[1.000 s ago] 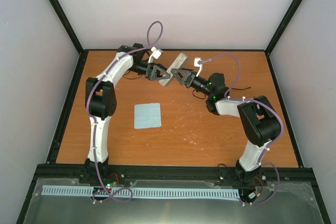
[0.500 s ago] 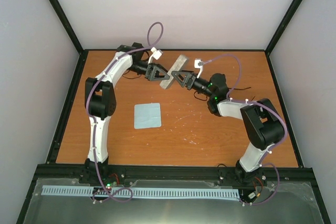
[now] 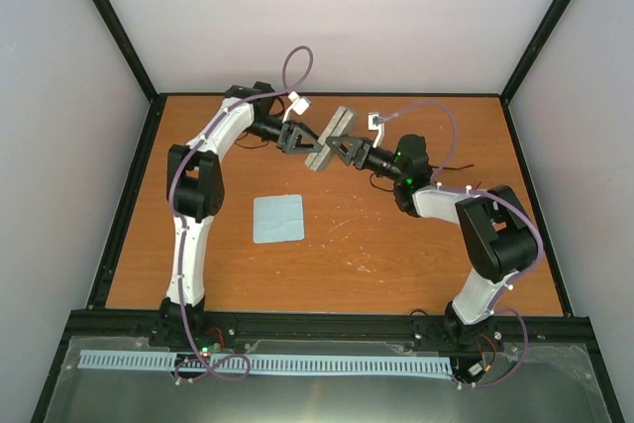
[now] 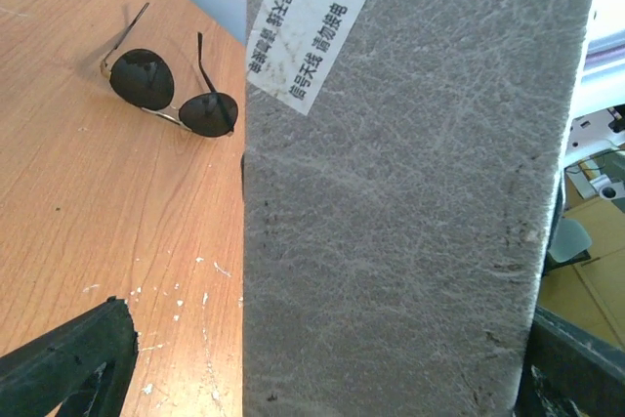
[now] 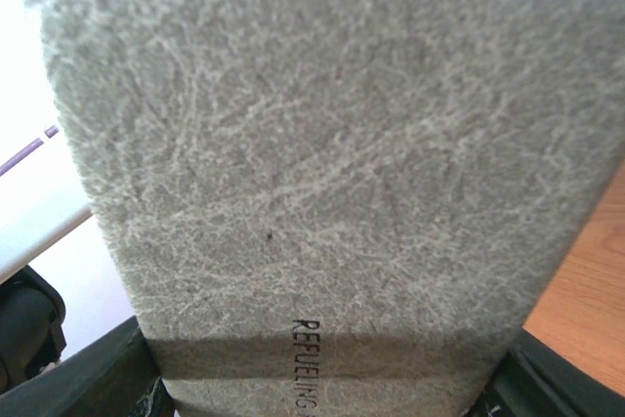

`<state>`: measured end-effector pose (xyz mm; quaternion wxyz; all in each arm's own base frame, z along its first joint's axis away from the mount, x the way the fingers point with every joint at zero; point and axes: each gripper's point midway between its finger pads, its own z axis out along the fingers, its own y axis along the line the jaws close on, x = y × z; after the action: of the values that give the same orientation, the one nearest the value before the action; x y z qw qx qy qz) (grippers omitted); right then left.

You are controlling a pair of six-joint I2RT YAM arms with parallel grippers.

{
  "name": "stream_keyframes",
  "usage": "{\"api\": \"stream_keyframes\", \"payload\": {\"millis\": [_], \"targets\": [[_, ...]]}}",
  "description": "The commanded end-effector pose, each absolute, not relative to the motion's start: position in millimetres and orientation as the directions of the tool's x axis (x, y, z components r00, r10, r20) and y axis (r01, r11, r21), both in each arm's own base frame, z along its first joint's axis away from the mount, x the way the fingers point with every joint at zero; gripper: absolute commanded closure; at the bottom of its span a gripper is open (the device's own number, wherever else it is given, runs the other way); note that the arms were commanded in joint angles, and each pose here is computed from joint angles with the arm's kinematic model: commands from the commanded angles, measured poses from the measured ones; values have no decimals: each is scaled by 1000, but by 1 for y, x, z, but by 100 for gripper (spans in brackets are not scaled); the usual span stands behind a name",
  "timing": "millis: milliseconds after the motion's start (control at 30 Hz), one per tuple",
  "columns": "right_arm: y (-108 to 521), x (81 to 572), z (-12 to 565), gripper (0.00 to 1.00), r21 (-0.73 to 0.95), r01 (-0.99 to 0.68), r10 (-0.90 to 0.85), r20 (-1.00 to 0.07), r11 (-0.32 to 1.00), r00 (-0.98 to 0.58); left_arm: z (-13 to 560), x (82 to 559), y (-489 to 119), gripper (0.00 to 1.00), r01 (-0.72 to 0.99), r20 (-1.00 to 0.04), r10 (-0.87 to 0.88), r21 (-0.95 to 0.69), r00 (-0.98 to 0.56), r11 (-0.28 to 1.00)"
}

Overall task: Organize the sunglasses
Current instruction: Open the sunglasses case.

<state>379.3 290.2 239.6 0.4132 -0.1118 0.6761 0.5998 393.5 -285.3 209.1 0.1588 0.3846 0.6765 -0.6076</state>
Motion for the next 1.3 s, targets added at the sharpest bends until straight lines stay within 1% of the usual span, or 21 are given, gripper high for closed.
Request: {"api": "stream_keyframes", "payload": {"millis": [0,167,333,467,567,667,833,933,1067,1100,1267], "targets": [[301,334,302,97,578,-809,291,-796,105,-531,176,426,-264,1,740,-683,343,-671,-645,57],[298,328,297,97,587,-801,284,-793,119,-539,168,439,-251,0,747,-683,340,-659,-646,95],[297,328,289,97,594,-792,272,-793,144,-545,177,443,-245,1,750,-694,316,-655,-647,95],[294,339,281,97,589,-779,276,-802,215,-530,197,437,-247,0,742,-706,275,-669,-653,48],[291,350,274,97,581,-765,290,-810,278,-510,219,427,-247,1,735,-719,221,-677,-659,-11],[290,358,272,97,573,-760,300,-816,306,-495,241,415,-247,1,740,-738,174,-669,-652,-68],[292,366,275,97,570,-760,316,-817,312,-483,237,405,-246,1,732,-724,199,-680,-660,-46],[291,370,277,97,564,-758,323,-821,327,-471,233,400,-245,6,738,-727,212,-674,-654,-37],[293,372,280,97,559,-764,322,-824,323,-466,222,389,-251,21,741,-718,265,-671,-644,-18],[294,372,281,97,558,-767,321,-824,317,-467,218,388,-253,23,744,-716,281,-668,-639,-12],[295,372,287,97,556,-776,332,-822,297,-462,203,389,-259,26,747,-704,323,-664,-632,14]]}}
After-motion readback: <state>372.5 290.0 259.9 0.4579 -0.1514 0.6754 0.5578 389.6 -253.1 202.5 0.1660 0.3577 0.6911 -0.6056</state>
